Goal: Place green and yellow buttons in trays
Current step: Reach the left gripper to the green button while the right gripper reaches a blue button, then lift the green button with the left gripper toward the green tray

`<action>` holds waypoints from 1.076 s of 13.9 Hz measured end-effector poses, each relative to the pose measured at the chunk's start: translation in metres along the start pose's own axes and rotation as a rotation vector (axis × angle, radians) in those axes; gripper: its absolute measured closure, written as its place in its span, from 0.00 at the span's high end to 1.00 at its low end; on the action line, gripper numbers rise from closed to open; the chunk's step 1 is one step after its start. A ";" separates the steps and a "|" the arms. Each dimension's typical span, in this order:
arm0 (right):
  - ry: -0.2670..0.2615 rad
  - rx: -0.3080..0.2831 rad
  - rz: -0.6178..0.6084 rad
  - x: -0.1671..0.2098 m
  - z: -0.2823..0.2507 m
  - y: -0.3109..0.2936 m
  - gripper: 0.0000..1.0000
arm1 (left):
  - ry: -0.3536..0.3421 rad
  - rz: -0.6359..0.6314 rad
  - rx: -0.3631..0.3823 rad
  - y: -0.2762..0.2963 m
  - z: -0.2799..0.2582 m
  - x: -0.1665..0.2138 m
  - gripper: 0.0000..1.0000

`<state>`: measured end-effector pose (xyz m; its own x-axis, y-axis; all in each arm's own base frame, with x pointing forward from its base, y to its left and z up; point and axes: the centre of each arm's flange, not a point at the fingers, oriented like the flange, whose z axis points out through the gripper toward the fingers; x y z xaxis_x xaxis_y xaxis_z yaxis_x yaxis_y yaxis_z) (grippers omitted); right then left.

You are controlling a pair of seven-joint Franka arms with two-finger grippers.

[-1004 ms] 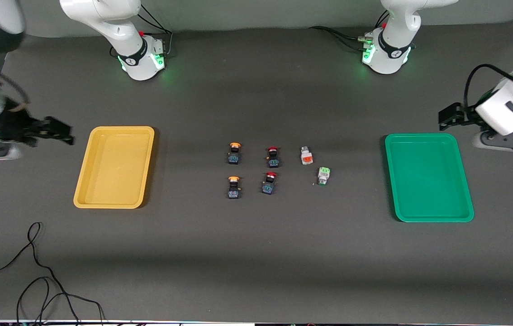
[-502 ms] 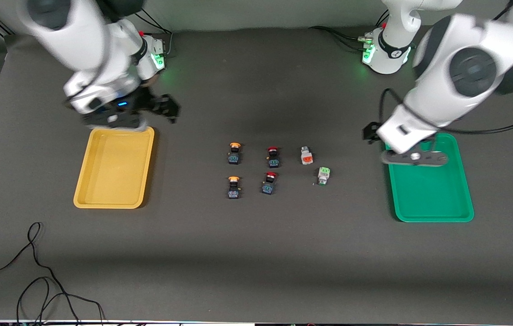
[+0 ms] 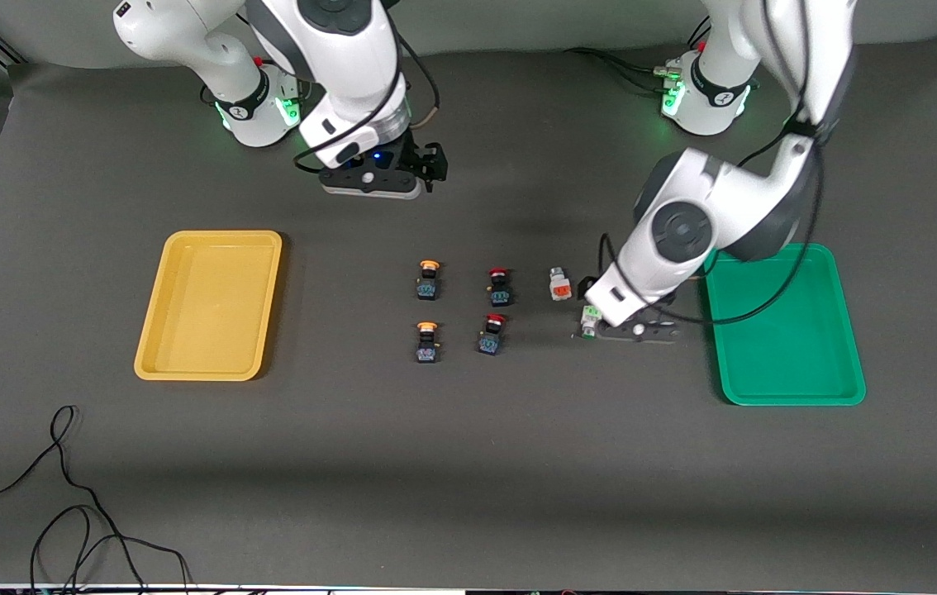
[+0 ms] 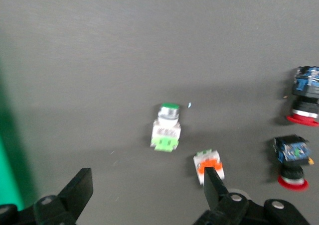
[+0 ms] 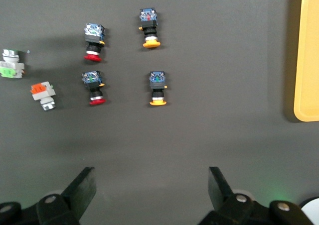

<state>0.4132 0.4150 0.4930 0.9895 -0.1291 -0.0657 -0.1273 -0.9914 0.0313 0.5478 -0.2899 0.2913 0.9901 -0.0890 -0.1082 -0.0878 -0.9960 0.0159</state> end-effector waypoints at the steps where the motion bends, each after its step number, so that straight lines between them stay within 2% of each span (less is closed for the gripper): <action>1: -0.001 -0.002 -0.001 -0.001 0.003 0.001 1.00 | -0.006 0.005 -0.004 0.004 0.022 0.003 1.00; 3: 0.025 0.001 -0.010 -0.002 0.022 0.001 1.00 | -0.024 0.014 -0.007 0.011 0.060 0.004 1.00; 7: 0.082 0.040 -0.023 -0.003 0.119 0.009 1.00 | -0.029 0.030 -0.018 0.022 0.107 0.000 1.00; 11: 0.105 0.039 -0.031 0.011 0.204 0.007 1.00 | 0.015 0.037 -0.032 0.014 0.131 -0.013 0.94; 13: 0.113 0.047 -0.028 0.020 0.237 0.005 1.00 | 0.026 0.040 -0.034 0.012 0.128 -0.013 0.74; 15: 0.122 0.055 -0.021 0.027 0.261 0.005 1.00 | 0.034 0.033 -0.036 0.012 0.123 -0.012 0.50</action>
<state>0.4215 0.4004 0.2308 0.9926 -0.1076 0.0560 -0.1064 -0.9940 -0.0241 0.5210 -0.3013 0.1705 0.9899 -0.1211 -0.0731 -0.1173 -0.9916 0.0548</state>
